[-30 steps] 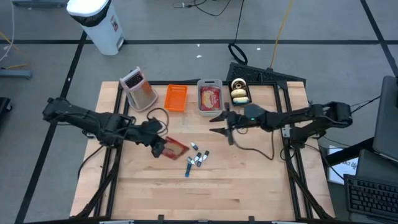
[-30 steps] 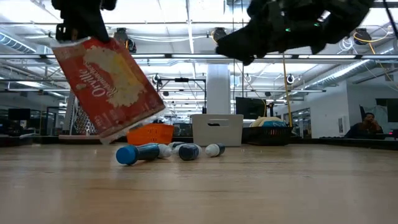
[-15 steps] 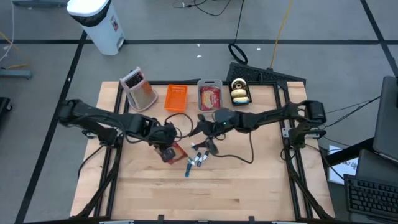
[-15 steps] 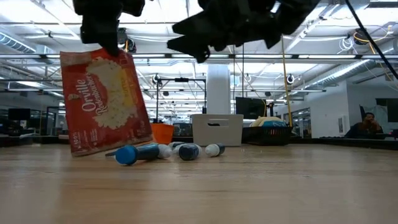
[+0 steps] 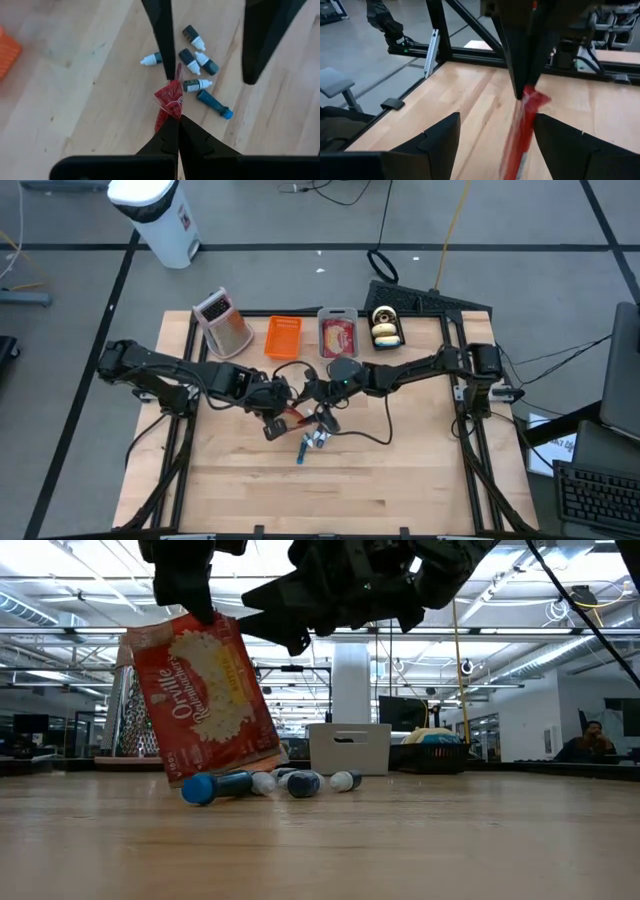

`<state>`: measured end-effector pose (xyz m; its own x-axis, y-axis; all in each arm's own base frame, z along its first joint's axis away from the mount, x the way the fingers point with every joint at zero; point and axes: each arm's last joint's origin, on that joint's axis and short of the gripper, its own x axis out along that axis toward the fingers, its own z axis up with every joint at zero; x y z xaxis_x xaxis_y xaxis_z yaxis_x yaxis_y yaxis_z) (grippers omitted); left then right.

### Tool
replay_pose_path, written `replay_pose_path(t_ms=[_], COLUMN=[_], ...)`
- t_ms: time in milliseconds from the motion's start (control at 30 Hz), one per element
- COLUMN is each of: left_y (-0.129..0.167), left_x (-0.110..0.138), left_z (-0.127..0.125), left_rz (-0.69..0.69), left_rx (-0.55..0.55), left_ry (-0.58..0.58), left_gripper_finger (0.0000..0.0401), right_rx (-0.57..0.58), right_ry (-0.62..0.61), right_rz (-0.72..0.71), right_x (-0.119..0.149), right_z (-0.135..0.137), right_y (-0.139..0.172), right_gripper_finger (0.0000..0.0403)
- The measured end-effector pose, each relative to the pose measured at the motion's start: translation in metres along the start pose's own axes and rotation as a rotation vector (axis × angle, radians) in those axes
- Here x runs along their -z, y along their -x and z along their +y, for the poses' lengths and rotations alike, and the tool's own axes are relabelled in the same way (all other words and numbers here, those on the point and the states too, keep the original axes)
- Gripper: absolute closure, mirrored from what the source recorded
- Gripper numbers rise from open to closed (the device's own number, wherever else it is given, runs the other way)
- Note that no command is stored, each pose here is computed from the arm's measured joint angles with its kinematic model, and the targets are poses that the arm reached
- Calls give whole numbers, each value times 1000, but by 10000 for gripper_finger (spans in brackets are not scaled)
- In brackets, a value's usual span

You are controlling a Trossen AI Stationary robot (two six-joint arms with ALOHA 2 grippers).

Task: Pick & Place Food Item
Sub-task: Put the red popcorn package into the gray bin

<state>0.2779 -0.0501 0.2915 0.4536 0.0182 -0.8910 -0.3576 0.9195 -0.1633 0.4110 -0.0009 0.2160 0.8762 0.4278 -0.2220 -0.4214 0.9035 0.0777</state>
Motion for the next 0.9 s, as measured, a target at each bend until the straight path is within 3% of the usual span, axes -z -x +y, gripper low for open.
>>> replay_pose_path(t_ms=[200, 467, 600, 733, 900], left_y=[9, 53, 81, 102, 111], left_x=[1, 5, 3, -1, -4], left_z=[1, 4, 4, 2, 1], left_rz=[-88, -359, -563, -707, -777], left_rx=[-95, -156, -144, -107, -94], left_ry=[-37, -12, -33, -82, -124], left_gripper_finger=[401, 401, 401, 401, 401], right_rx=[29, 263, 320, 337, 314], right_ry=[-38, -68, -50, -12, 61], right_rz=[118, 270, 189, 21, -209], right_x=[6, -5, -6, -5, -10], right_z=[-1, -12, -15, -14, -1], right_y=[8, 51, 65, 69, 69], right_gripper_finger=[169, 180, 181, 182, 186])
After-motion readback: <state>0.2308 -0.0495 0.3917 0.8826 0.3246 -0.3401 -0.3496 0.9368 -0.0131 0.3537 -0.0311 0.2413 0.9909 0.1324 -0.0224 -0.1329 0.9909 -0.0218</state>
